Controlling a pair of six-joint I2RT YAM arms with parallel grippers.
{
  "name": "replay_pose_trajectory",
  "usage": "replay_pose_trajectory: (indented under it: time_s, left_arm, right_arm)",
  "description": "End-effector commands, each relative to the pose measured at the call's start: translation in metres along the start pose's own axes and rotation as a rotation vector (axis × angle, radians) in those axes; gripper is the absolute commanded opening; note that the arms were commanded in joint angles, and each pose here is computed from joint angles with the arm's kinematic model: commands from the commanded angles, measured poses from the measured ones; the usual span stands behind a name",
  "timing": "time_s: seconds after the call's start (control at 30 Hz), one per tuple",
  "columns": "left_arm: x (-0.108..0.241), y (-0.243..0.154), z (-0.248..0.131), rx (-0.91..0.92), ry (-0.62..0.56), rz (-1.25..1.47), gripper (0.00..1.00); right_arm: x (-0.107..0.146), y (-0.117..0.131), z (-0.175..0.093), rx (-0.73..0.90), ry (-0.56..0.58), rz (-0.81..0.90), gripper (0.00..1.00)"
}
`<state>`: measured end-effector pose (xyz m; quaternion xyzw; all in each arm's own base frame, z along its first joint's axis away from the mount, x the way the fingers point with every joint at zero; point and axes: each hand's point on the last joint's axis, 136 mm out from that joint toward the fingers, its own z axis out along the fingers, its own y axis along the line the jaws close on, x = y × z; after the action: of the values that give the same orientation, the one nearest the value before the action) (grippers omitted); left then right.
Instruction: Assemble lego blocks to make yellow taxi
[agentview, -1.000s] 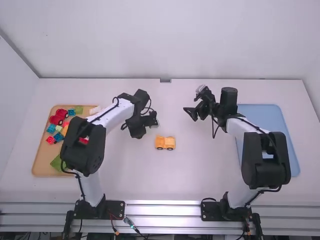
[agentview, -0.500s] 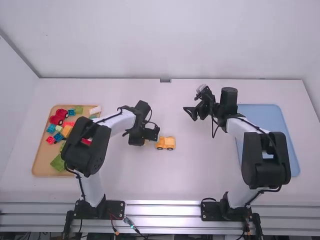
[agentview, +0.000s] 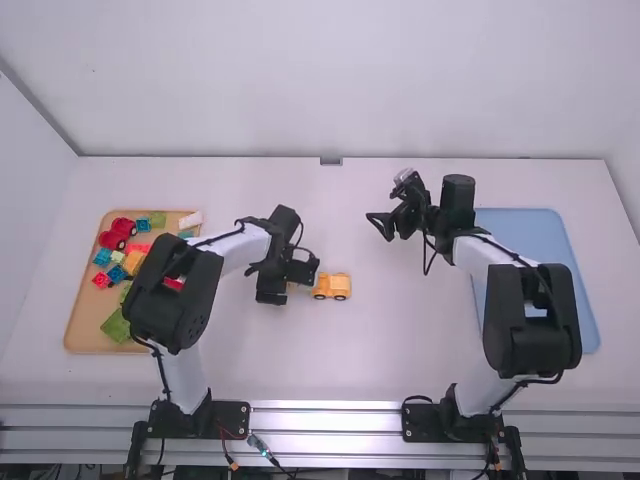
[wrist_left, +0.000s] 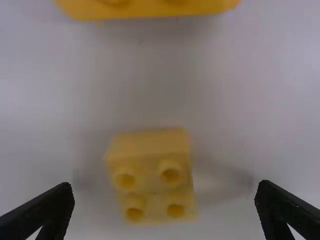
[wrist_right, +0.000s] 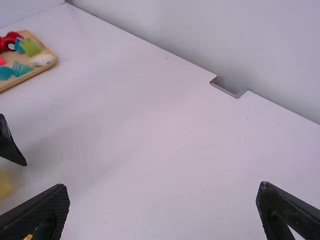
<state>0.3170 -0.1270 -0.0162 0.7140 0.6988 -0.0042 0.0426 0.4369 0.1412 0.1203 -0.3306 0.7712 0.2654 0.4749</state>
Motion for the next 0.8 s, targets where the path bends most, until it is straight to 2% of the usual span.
replay_pose_trajectory:
  time_s: [0.0, 0.17, 0.23, 0.37, 0.5, 0.57, 0.77]
  left_arm:
    - [-0.005, -0.002, -0.002, 0.019, -0.038, 0.009, 0.99]
    - [-0.024, 0.006, -0.032, 0.024, -0.137, 0.004, 0.99]
    - [-0.032, 0.015, -0.049, 0.029, -0.231, -0.022, 0.99]
    - [-0.039, 0.017, -0.06, 0.054, -0.35, -0.028, 0.99]
    - [-0.039, 0.007, -0.067, 0.088, -0.565, 0.031, 0.99]
    - [-0.031, 0.008, -0.062, 0.063, -0.61, 0.041, 0.99]
    - [-0.019, -0.002, -0.047, 0.089, -0.603, -0.05, 0.99]
  right_arm:
    - [-0.008, 0.0, -0.003, -0.001, -0.018, -0.009, 0.99]
    - [-0.008, 0.0, -0.003, -0.001, -0.017, -0.011, 0.99]
    - [-0.008, 0.0, -0.003, 0.0, -0.017, -0.012, 0.99]
    - [-0.008, 0.0, -0.003, -0.001, -0.018, -0.012, 0.99]
    - [-0.008, 0.0, -0.003, -0.001, -0.017, -0.012, 0.99]
    - [-0.008, -0.001, -0.003, 0.0, -0.017, -0.013, 0.99]
    - [-0.008, -0.001, -0.003, 0.0, -0.019, -0.054, 0.99]
